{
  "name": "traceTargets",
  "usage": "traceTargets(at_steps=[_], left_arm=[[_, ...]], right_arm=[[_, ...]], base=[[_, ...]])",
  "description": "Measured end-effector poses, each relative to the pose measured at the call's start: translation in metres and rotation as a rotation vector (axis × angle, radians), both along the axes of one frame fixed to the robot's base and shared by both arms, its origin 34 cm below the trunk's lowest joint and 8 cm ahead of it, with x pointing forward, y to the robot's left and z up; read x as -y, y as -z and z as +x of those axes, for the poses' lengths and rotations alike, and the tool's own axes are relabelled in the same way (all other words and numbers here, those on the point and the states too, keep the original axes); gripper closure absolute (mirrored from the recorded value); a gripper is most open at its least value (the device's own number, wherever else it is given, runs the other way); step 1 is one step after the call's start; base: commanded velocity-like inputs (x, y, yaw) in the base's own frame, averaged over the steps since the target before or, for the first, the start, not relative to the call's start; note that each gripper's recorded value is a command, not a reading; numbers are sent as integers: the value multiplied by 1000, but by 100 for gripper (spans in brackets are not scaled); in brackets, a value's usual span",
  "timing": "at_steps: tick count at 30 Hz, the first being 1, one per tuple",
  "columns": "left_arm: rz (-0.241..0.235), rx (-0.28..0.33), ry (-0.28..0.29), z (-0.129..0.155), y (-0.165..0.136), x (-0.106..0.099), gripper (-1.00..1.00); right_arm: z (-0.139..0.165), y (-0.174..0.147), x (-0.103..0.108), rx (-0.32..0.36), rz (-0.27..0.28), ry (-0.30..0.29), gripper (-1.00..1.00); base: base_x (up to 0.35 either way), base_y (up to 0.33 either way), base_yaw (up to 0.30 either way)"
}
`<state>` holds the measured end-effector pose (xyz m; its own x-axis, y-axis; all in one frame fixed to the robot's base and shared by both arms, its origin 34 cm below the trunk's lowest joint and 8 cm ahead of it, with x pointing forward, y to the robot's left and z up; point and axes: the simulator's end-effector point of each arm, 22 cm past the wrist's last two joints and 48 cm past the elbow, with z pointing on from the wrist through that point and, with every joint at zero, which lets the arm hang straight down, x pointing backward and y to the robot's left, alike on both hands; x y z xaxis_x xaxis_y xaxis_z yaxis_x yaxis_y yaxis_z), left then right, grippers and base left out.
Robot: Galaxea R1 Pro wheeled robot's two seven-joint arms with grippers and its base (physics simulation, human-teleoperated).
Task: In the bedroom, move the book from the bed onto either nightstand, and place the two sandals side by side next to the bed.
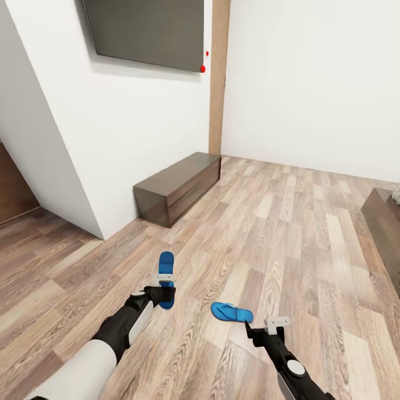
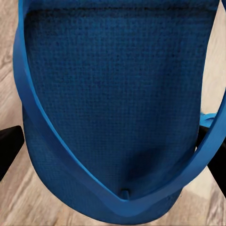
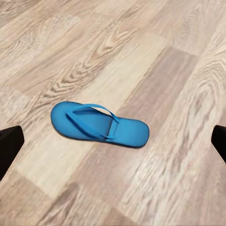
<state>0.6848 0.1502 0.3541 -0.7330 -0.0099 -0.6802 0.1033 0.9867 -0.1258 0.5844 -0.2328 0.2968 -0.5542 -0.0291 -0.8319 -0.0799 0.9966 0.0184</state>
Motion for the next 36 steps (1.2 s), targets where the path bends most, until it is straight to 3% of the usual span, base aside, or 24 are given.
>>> traceTargets(at_steps=[24, 36], left_arm=[[-4, -3, 5, -1, 1, 1, 100], [0, 0, 10, -1, 2, 1, 100]], right_arm=[[1, -1, -1, 3, -2, -1, -100], [0, -1, -1, 2, -2, -1, -100]], base=[[25, 323, -24], [106, 120, -66]])
